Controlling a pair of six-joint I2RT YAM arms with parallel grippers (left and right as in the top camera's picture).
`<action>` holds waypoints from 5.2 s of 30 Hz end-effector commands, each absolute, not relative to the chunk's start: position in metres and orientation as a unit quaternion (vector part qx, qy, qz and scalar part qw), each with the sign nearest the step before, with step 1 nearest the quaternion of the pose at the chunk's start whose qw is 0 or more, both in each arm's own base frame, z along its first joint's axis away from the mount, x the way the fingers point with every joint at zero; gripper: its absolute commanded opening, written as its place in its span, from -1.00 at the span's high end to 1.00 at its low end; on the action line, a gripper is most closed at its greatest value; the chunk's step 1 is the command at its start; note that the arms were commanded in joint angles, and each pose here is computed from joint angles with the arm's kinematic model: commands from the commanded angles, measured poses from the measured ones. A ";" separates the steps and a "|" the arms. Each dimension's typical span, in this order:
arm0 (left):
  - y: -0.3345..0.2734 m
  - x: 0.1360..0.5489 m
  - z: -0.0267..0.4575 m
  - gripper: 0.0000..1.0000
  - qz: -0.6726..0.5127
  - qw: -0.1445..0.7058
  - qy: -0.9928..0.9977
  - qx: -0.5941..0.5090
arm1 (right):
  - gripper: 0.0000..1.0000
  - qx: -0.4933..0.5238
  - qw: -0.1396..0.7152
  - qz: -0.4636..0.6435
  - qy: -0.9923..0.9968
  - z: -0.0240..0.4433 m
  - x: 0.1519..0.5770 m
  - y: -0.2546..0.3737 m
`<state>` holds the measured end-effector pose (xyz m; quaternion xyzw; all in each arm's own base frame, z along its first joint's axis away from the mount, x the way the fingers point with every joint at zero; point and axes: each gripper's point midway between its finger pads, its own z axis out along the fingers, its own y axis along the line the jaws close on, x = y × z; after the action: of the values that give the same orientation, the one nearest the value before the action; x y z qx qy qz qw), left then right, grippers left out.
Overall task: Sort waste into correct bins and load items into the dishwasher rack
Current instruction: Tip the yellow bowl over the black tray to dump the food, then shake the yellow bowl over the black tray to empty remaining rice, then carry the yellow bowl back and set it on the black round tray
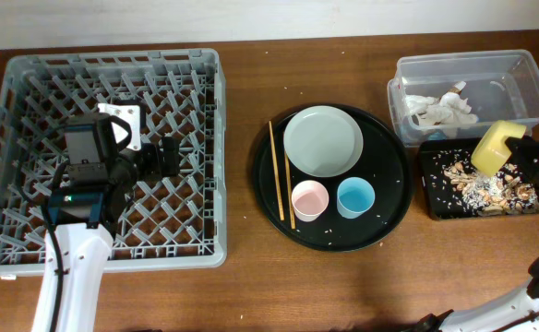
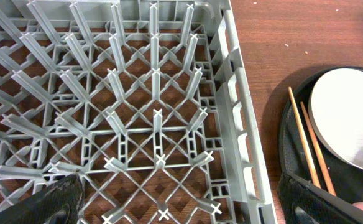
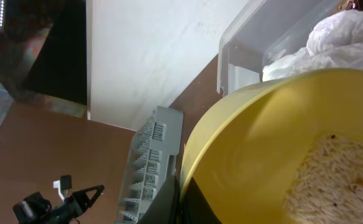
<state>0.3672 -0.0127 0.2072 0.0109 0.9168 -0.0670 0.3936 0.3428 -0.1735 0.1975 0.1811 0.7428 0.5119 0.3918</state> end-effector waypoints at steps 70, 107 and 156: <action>-0.013 0.370 0.212 -0.99 -0.070 0.399 0.914 0.013 | 0.92 0.142 0.095 -0.008 0.985 0.140 0.373 -0.081; -0.013 0.370 0.212 -0.99 -0.070 0.399 0.914 0.012 | 0.92 0.100 0.488 0.502 0.707 0.218 0.324 -0.136; -0.013 0.370 0.212 -0.99 -0.070 0.399 0.914 0.013 | -0.61 -0.002 0.136 0.120 0.983 0.187 0.368 0.088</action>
<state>0.3675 -0.0127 0.2068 0.0109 0.9170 -0.0672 0.3929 0.3725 0.0746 0.1827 0.0119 0.9854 0.0972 0.1393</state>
